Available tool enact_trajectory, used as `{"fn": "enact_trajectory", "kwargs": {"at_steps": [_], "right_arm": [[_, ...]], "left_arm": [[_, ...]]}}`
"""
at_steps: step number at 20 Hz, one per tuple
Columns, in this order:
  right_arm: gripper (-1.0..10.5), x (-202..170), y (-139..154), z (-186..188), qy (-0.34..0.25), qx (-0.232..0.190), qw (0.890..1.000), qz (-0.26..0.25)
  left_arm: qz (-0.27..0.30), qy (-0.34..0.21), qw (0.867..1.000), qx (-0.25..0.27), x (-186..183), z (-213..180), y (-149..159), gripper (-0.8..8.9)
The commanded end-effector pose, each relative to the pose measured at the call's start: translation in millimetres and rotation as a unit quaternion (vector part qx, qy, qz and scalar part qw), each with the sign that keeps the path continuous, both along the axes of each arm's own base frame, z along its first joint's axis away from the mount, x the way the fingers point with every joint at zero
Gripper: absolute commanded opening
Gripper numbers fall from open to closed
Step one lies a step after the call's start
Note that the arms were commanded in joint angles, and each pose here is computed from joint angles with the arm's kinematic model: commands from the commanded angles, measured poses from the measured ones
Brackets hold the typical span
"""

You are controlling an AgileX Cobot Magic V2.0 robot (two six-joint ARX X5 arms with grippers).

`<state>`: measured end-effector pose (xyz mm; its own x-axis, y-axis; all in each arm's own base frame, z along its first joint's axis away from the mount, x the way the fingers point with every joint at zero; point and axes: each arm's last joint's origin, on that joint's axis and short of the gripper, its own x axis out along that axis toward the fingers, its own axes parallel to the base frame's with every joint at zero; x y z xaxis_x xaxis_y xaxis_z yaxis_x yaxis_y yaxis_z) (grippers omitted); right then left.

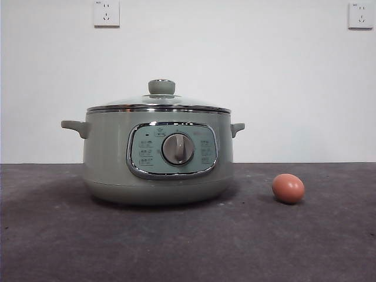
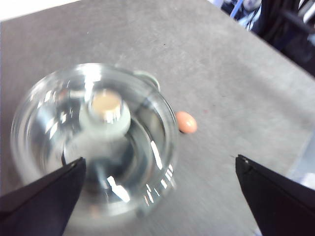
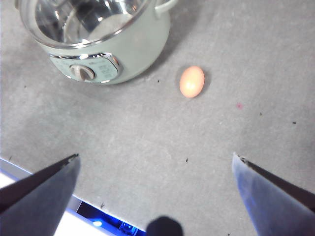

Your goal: Pick up the egg,open the lid,put the egg in the pot,close the lid

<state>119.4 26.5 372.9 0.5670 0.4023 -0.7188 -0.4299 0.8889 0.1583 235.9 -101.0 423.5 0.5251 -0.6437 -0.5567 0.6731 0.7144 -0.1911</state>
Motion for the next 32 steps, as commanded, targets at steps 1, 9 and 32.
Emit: {"fn": "enact_trajectory", "kwargs": {"at_steps": [1,9,32], "right_arm": [[6.7,1,0,1,-0.001,0.002,1.0,0.001],[6.6,3,1,0,0.003,0.001,1.0,0.001],[6.6,11,2,-2,0.012,-0.001,1.0,0.001]], "left_arm": [[-0.01,-0.007,0.999,0.031,34,-6,-22,6.97],[-0.013,0.042,0.995,0.086,117,-64,-73,6.91],[-0.009,0.107,0.985,0.138,139,-112,-84,0.16]]}}
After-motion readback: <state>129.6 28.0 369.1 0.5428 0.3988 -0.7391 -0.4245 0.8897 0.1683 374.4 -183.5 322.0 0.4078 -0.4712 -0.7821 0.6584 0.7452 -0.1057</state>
